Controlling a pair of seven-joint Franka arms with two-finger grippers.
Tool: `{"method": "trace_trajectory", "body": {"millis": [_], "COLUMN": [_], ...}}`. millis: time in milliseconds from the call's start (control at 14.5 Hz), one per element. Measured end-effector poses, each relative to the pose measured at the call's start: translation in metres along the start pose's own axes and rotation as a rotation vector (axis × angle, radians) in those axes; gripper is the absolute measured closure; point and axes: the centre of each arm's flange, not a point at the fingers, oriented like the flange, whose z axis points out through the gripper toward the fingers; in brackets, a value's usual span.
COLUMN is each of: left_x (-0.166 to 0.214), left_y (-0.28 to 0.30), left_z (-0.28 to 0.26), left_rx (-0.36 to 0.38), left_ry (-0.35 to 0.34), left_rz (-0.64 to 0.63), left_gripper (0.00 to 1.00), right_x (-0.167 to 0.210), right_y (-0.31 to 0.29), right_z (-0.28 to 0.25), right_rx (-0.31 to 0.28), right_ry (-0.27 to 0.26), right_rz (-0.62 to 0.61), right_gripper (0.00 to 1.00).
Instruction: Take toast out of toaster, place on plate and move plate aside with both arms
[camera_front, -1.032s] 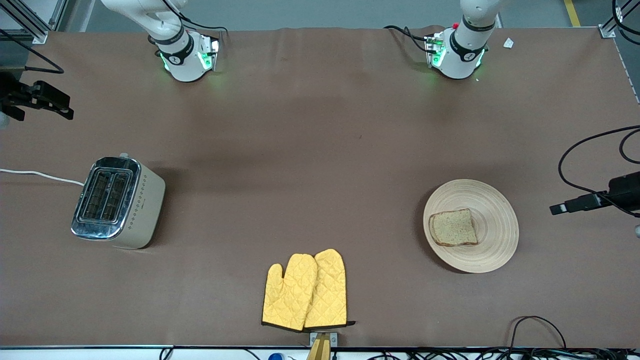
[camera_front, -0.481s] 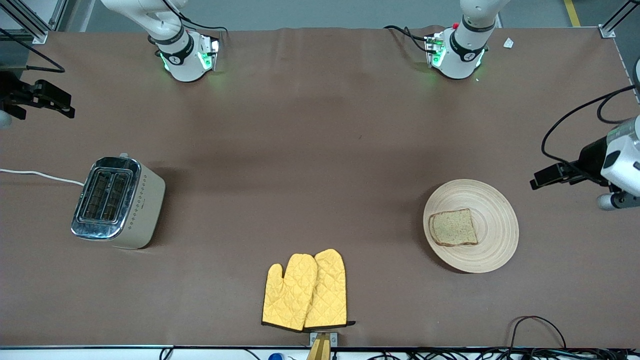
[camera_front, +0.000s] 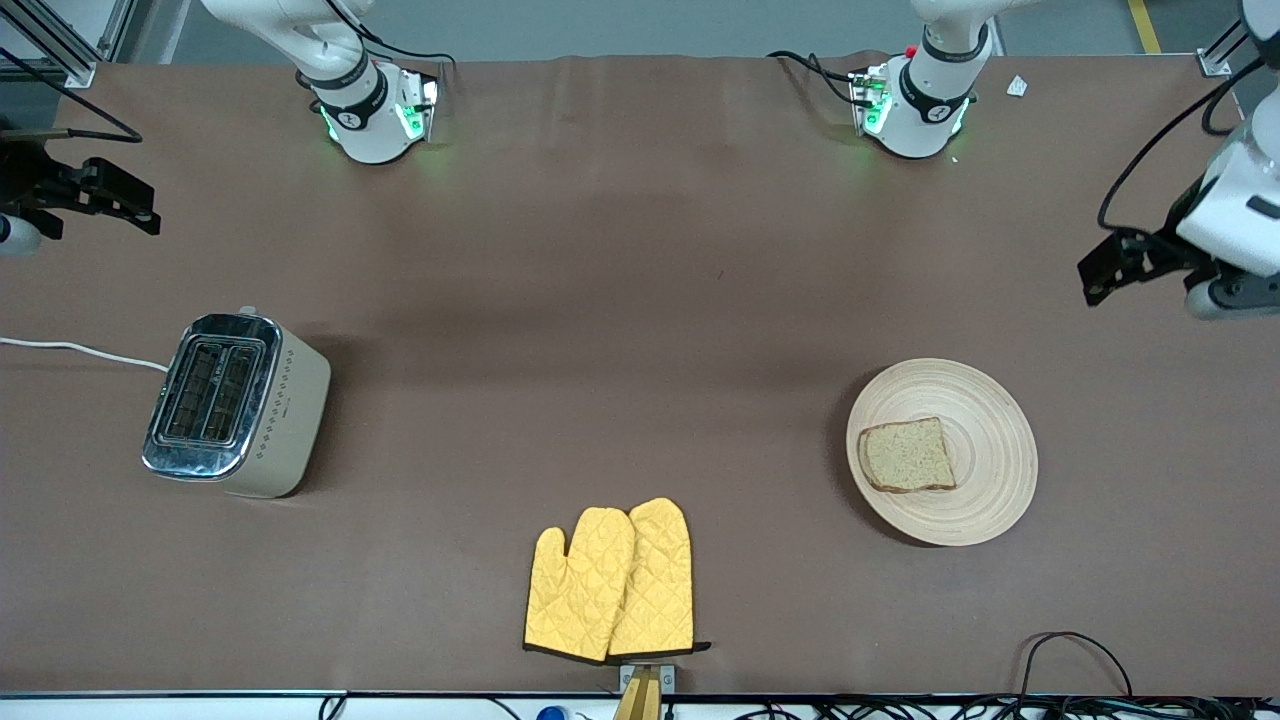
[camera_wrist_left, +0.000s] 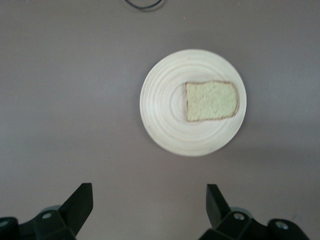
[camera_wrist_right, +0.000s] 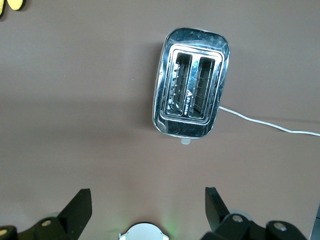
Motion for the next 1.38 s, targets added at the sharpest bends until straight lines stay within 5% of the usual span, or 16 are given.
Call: {"method": "trace_trajectory", "body": {"millis": [413, 757, 1376], "left_x": [-0.035, -0.07, -0.051], "left_y": [-0.007, 0.008, 0.004], "left_z": [-0.012, -0.024, -0.009], "left_rx": [-0.094, -0.101, -0.107], "left_ry": [-0.062, -0.03, -0.036], "left_rz": [0.02, 0.053, 0.043], "left_gripper": [0.0, 0.0, 0.0], "right_x": [-0.001, -0.003, -0.003], "right_y": [0.014, 0.028, 0.022], "right_z": [0.001, 0.002, 0.002], "right_rx": [0.001, -0.003, -0.003], "right_ry": [-0.001, -0.007, -0.012], "right_rz": [0.026, 0.051, 0.042], "right_gripper": [0.0, 0.0, 0.0]}}
